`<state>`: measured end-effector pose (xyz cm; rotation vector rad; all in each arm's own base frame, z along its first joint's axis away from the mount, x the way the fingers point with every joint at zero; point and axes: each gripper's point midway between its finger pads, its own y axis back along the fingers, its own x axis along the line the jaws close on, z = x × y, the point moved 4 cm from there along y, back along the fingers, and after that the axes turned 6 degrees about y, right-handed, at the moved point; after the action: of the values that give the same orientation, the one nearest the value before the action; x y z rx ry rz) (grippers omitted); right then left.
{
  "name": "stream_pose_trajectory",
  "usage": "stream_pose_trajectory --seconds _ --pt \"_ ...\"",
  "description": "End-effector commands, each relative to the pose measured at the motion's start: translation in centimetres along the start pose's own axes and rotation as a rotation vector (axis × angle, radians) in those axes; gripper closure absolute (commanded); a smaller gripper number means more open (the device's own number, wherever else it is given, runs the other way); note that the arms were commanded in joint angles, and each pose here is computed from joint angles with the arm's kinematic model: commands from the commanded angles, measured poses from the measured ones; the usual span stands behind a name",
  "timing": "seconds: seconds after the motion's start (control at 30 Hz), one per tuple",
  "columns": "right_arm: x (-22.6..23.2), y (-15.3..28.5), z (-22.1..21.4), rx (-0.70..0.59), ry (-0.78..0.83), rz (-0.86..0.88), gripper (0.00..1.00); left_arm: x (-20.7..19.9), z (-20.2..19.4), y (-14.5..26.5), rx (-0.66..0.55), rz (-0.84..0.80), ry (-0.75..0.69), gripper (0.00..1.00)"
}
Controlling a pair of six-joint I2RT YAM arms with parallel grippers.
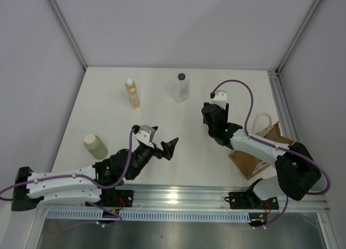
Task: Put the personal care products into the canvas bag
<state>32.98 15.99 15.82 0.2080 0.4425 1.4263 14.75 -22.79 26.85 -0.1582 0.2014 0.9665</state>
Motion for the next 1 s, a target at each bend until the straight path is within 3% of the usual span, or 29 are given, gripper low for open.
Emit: stream_pose_trajectory --seconds 0.0,0.2,0.6,0.63,0.7,0.73,0.8,0.97 --pt "1.1 3.6 4.5 -0.148 -0.116 0.116 1.00 -0.3 1.4 -0.3 -0.035 0.005 0.044 0.01" --pt "3.8 7.3 2.8 -0.165 -0.110 0.267 1.00 -0.1 1.6 -0.1 -0.045 0.013 0.052 0.01" --pt "6.5 10.5 -0.7 -0.183 -0.054 0.509 1.00 0.2 1.6 -0.2 -0.052 0.036 0.046 0.01" --pt "6.8 10.5 -1.0 -0.176 -0.044 0.533 0.97 0.2 1.6 -0.2 -0.053 0.035 0.046 0.01" --pt "7.1 10.5 -1.6 -0.167 -0.034 0.554 0.78 0.2 1.5 -0.2 -0.052 0.037 0.044 0.01" --pt "7.3 10.6 -1.7 -0.171 -0.036 0.572 0.63 0.2 1.5 -0.2 -0.051 0.037 0.040 0.01" --pt "7.5 10.5 -2.1 -0.179 -0.031 0.582 0.50 0.2 1.5 -0.3 -0.051 0.037 0.040 0.01" --pt "8.0 10.3 -2.3 -0.197 -0.019 0.605 0.33 0.2 1.3 -0.4 -0.048 0.040 0.034 0.01"
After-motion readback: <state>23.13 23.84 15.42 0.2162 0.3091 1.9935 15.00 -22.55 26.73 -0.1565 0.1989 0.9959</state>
